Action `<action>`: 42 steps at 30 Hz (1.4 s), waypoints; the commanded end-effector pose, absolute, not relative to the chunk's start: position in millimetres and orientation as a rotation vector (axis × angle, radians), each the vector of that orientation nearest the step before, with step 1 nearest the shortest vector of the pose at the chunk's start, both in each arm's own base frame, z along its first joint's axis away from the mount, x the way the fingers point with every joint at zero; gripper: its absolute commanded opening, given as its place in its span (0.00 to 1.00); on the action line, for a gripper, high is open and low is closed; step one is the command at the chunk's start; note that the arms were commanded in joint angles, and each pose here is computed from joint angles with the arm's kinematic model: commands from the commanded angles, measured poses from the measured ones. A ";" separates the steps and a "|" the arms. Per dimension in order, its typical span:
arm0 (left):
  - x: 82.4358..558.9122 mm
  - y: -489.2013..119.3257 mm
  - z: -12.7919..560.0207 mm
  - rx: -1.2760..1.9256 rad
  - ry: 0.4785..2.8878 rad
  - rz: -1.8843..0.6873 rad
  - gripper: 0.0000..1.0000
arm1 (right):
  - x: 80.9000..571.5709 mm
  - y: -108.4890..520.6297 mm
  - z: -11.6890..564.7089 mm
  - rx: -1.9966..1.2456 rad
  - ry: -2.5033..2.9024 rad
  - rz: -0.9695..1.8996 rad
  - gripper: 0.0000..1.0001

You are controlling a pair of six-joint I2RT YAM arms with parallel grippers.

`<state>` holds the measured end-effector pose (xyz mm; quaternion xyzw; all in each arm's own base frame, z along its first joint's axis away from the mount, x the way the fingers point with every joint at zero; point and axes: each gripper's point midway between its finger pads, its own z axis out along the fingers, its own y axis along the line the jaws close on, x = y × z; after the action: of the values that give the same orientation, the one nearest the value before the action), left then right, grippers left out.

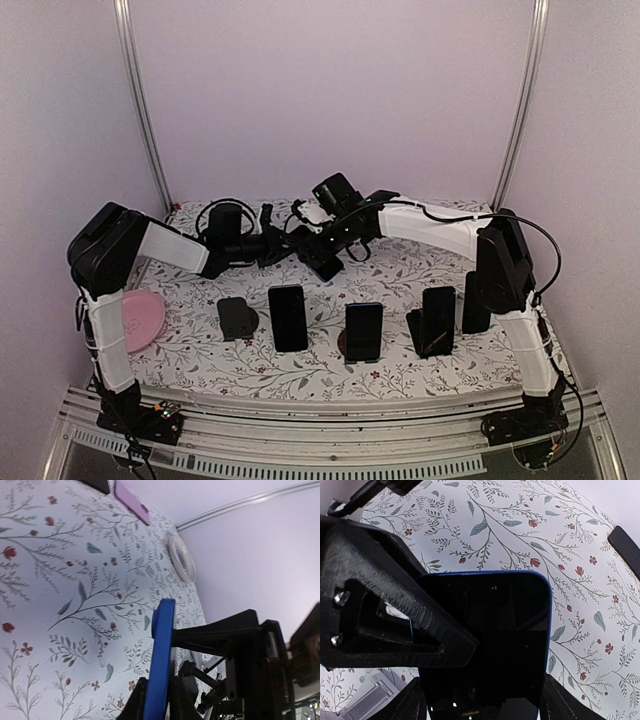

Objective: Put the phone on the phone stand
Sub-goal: Pass from the right arm to the left, then pass from the left arm to the right

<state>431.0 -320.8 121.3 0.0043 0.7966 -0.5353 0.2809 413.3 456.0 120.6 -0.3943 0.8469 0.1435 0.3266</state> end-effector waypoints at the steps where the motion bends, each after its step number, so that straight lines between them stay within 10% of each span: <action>1: 428.2 -332.8 133.2 0.070 2.085 -1.482 0.03 | 411.9 463.5 171.4 -0.989 2.114 0.445 0.70; 12: 430.0 -335.0 164.0 0.164 2.010 -1.474 0.00 | 406.9 459.6 185.1 -0.982 2.097 0.463 1.00; 42: 354.5 -255.9 306.9 0.382 1.828 -1.173 0.00 | 333.7 451.2 312.0 -0.968 1.782 0.925 1.00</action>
<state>374.5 -262.4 286.9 0.1170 0.7555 -0.4746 0.4362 356.8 441.2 272.5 -0.3807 0.7625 0.2913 0.4345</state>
